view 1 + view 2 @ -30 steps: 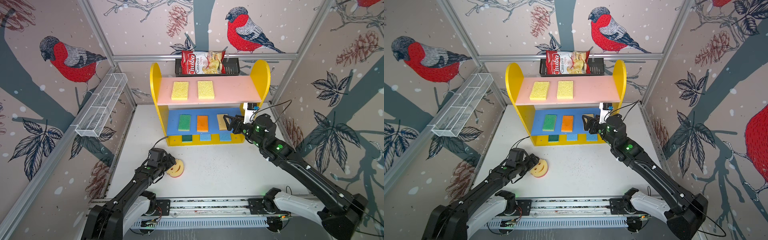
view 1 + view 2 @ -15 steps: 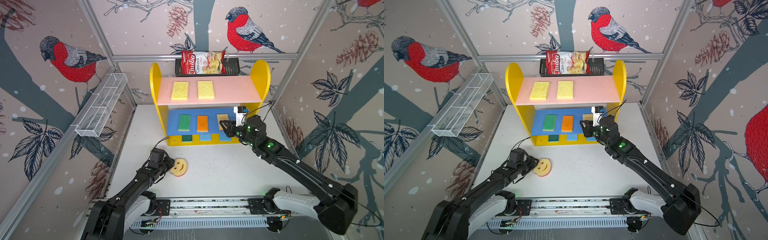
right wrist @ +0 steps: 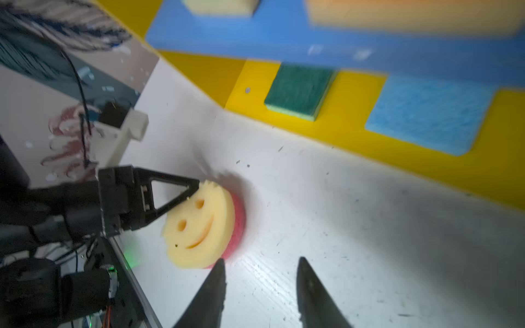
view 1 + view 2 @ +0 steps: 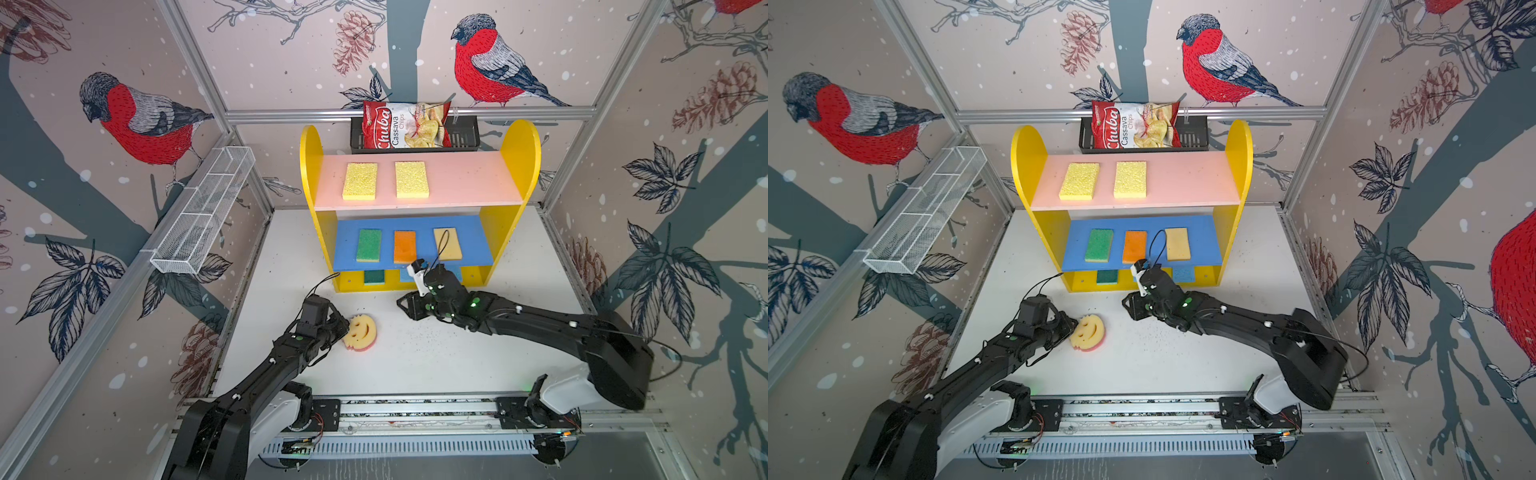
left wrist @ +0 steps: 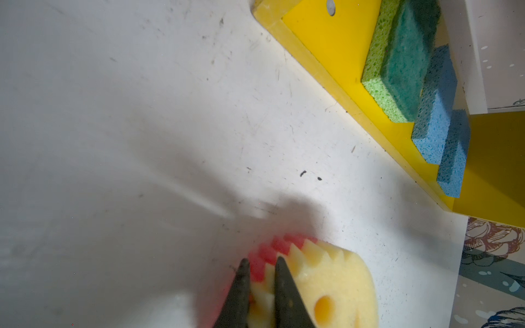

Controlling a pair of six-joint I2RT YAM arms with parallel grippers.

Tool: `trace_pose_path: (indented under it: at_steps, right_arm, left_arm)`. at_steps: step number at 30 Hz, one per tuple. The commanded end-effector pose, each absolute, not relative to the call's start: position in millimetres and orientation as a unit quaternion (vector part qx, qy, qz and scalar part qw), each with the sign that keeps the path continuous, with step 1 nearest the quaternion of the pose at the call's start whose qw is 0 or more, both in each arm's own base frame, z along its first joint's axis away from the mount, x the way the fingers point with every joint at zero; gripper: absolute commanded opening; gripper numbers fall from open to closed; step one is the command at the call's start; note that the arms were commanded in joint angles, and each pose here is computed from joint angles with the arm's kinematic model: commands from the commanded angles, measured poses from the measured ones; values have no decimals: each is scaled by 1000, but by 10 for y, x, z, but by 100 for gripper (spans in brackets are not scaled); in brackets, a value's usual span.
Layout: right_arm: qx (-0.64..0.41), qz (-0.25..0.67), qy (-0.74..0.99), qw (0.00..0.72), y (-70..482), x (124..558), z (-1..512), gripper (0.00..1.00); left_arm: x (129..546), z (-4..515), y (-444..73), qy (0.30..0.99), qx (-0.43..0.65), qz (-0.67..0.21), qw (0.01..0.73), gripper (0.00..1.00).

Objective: Place and organize the cleaning sponges onto the shelf
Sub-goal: 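Hold the smiley sponge with left gripper while right gripper reaches toward it, then grasp the smiley sponge with right gripper and lift it from left gripper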

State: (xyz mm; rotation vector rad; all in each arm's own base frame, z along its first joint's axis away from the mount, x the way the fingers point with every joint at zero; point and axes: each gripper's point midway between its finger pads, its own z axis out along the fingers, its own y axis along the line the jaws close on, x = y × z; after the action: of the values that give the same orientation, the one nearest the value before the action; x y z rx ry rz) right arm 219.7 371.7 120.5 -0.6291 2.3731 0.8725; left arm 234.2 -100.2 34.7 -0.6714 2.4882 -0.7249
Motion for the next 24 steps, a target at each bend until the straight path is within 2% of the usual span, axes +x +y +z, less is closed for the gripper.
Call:
trace_pose_path:
  at_steps: [1, 6, 12, 15, 18, 20, 23, 24]
  right_arm:
    - [-267, 335, 874, 230, 4010, 2024, 1029, 56]
    - [-308, 325, 880, 157, 4284, 1802, 589, 57]
    - [-304, 340, 882, 116, 4444, 1743, 365, 63]
    - [-301, 347, 882, 104, 4516, 1738, 297, 62]
    - [-299, 356, 880, 93, 4582, 1728, 264, 53]
    - [-299, 358, 880, 87, 4612, 1722, 238, 41]
    - [-299, 359, 880, 85, 4639, 1729, 234, 17]
    - [-299, 359, 880, 86, 4645, 1735, 247, 13]
  left_arm:
    - [2280, 309, -1001, 910, -234, -260, 223, 17]
    - [2255, 291, -1006, 910, -231, -263, 224, 17]
    - [2232, 245, -1024, 908, -231, -271, 221, 17]
    - [2213, 206, -1037, 909, -229, -273, 217, 16]
    - [2209, 180, -1047, 910, -228, -274, 213, 16]
    - [2205, 167, -1058, 910, -224, -276, 211, 17]
    - [2211, 174, -1083, 909, -221, -283, 211, 16]
    - [2218, 192, -1096, 908, -219, -287, 213, 18]
